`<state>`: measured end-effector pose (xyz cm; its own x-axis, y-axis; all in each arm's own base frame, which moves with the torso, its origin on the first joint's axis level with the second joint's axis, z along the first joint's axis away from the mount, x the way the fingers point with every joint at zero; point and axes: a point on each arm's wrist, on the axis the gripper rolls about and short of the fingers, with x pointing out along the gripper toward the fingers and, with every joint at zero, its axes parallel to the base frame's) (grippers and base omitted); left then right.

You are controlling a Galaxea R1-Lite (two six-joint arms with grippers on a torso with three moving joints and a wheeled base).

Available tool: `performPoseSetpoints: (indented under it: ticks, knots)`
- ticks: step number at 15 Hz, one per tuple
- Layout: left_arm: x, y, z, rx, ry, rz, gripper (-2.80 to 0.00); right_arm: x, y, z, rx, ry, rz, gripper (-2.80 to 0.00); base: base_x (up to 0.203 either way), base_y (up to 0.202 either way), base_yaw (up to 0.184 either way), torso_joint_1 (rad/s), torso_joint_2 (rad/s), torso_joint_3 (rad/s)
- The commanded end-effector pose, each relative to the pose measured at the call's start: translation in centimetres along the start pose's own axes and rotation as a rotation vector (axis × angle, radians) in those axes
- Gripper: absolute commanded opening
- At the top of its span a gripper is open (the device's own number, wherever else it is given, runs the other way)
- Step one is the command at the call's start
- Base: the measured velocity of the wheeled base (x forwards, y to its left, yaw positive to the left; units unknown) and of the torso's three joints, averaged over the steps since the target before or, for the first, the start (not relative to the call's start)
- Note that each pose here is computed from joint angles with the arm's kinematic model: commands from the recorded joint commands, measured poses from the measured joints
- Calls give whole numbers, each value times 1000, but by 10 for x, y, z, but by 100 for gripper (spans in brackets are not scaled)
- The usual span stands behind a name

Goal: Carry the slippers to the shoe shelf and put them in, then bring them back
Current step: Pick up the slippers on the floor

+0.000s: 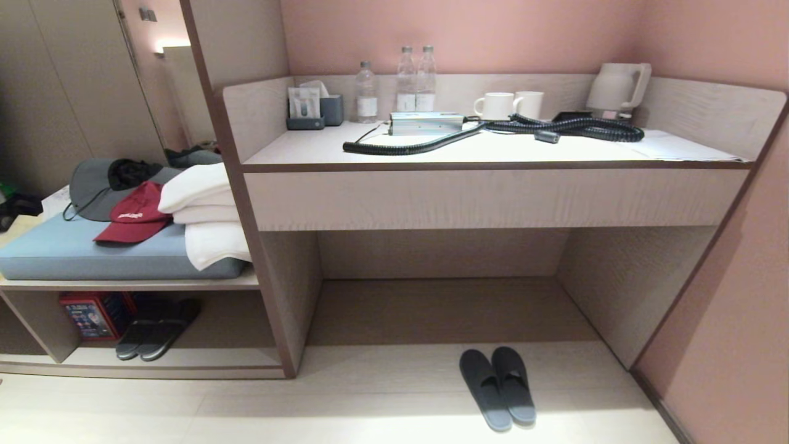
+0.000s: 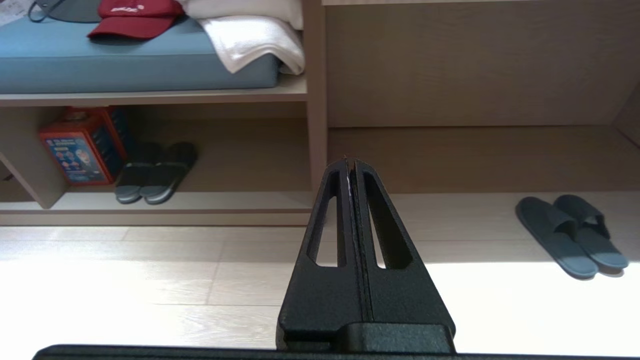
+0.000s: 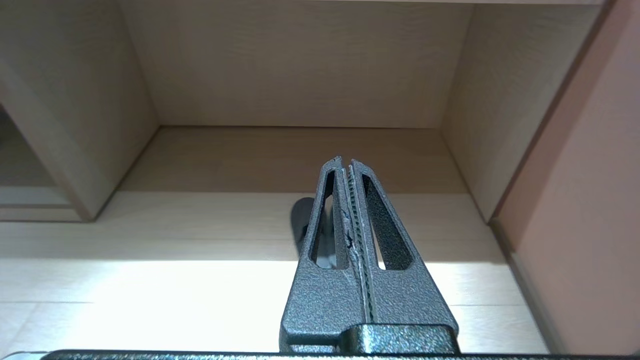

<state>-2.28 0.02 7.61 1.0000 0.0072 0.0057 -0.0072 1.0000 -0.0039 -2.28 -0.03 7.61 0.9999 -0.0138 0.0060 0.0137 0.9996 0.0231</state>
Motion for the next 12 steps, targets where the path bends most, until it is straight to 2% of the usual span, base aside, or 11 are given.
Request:
performPoseSetpoints:
  ticks: [1, 6, 12]
  knots:
    - [0, 0, 0, -1, 1, 1, -280, 0, 0, 0, 0, 1, 0, -280, 0, -194, 1, 4, 1, 5]
    - [0, 0, 0, -1, 0, 0, -280, 0, 0, 0, 0, 1, 0, -280, 0, -177, 3, 0, 1, 3]
    - [0, 0, 0, -2, -3, 0, -280, 0, 0, 0, 0, 1, 0, -280, 0, -10, 1, 0, 0, 0]
